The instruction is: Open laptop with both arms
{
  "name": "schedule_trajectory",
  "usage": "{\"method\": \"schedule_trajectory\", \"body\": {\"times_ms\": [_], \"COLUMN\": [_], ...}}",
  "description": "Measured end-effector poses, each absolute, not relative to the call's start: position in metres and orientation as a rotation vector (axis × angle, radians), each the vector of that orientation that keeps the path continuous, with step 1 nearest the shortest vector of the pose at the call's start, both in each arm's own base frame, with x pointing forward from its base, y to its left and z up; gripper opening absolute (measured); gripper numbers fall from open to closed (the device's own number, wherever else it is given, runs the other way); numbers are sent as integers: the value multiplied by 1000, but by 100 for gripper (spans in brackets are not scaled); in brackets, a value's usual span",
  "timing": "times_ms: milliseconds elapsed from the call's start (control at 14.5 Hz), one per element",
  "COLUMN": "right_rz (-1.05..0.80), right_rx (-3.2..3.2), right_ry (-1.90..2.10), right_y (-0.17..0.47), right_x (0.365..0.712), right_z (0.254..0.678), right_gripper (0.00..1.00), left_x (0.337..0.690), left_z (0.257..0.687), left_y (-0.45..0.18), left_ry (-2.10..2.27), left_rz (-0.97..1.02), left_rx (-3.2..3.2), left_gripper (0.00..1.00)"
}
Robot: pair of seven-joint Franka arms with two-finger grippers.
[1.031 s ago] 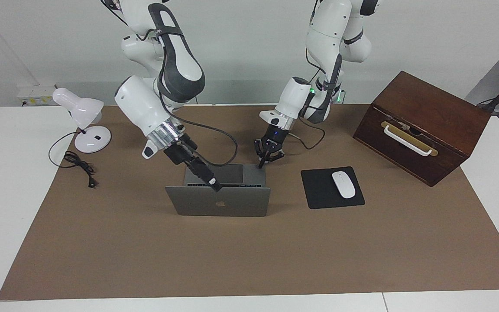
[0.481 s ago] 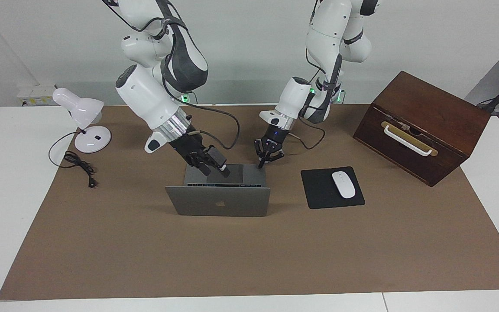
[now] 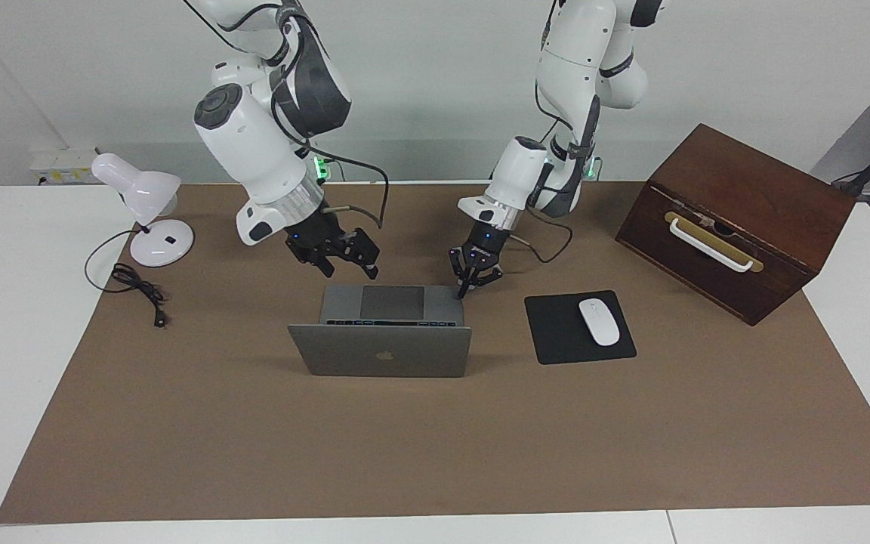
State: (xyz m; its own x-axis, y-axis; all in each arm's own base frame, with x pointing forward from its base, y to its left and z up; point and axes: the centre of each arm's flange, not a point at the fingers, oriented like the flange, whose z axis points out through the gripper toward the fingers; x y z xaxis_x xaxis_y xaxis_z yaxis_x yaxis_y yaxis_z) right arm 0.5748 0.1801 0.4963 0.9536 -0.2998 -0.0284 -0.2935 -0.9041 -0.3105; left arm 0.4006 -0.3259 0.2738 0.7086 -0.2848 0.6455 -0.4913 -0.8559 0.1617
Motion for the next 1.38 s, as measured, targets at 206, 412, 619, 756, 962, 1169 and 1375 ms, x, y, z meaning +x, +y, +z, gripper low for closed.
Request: {"method": "schedule_trajectory", "body": {"times_ms": [206,412,619,756,962,1169,1375], "right_rz": [33,79,121,149,156,126,77], "right_rx": [-2888,-2949,-3001,-3022,-3038,-3053,-3057], "right_ry": [375,305,272,270,258,235,171], "right_y": [174,148,126,120,115,106,98], "right_x": [558,547,534,524,511,511,517], "right_z": [508,522,538,548,564,573,586], "right_gripper": [100,100,100,100,100,100,100], "left_x": [410,415,422,427,434,448,459], "left_z": [288,309,344,367,399,447,496], "left_y": [-322,-317,-308,-299,-292,-276,-246], "left_ry": [-576,-562,-549,-538,-530,-501,-495], "left_rz": [938,922,858,811,704,569,485], "left_rx": [2587,2609,2668,2710,2780,2862,2921], "left_gripper": [1,1,1,1,1,1,1]}}
